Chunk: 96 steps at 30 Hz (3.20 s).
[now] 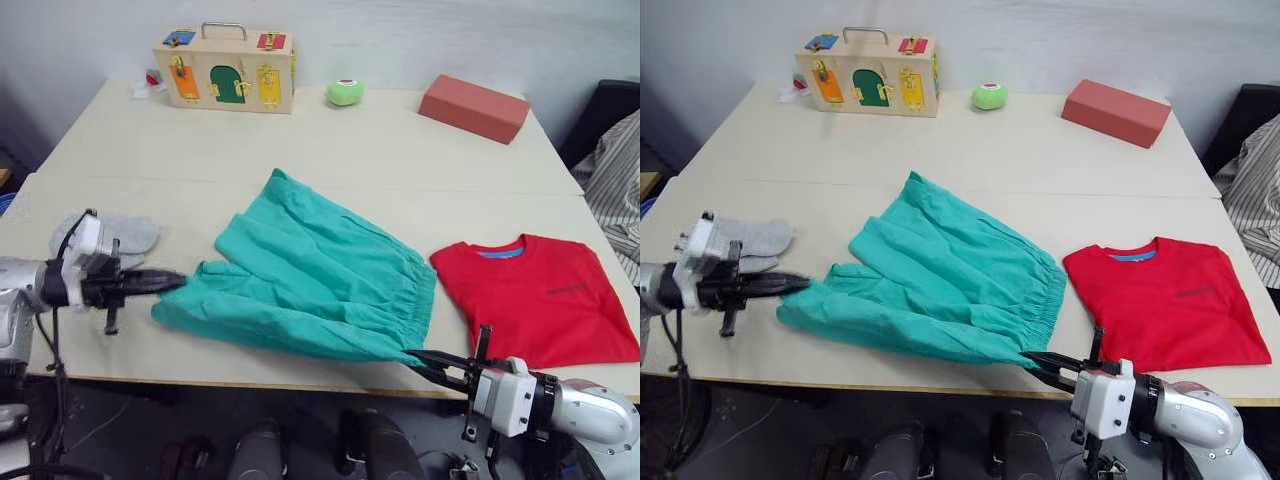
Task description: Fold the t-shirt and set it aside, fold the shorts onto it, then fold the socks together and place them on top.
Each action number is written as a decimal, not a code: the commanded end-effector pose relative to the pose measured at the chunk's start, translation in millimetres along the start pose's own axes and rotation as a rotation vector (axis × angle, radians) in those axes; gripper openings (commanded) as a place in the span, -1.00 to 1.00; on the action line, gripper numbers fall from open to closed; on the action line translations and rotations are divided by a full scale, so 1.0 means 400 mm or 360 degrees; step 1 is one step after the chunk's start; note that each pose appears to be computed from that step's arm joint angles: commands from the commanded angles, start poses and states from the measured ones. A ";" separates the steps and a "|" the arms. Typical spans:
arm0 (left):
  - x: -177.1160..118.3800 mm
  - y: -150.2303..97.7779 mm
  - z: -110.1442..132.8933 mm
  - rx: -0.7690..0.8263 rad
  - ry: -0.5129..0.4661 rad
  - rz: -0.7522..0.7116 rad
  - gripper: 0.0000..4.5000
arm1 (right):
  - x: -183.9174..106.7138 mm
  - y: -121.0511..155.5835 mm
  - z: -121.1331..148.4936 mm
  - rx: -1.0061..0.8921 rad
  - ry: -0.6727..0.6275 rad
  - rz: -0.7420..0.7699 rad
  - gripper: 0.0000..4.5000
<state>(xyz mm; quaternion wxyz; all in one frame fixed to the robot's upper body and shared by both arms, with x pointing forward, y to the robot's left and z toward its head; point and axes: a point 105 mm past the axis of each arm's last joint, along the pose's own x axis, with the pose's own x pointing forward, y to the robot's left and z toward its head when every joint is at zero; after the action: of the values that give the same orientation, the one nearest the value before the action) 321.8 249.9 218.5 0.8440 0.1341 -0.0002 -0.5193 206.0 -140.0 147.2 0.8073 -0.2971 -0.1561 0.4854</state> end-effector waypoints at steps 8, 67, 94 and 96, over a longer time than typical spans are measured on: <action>0.200 0.165 0.178 0.0365 -0.0173 0.0221 -0.98 | 0.022 -0.191 0.005 0.0364 -0.0174 -0.0705 -1.00; 0.141 0.003 -0.174 0.0669 0.0533 -0.0385 0.98 | 0.166 0.003 -0.139 0.0238 0.0488 -0.0127 1.00; 0.015 -0.093 -0.234 0.0491 0.0537 -0.0169 -0.99 | 0.188 -0.074 -0.183 -0.0084 0.0423 0.0133 -1.00; -0.009 -0.132 -0.225 0.0473 0.0522 -0.0071 -0.99 | 0.193 -0.069 -0.179 -0.0085 0.0360 0.0195 -1.00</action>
<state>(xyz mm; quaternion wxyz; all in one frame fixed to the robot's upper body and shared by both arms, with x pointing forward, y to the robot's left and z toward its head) 293.4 240.0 105.5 0.7715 0.3354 0.0666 -0.5365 298.7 -95.9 103.2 0.7808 -0.3794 -0.0547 0.4933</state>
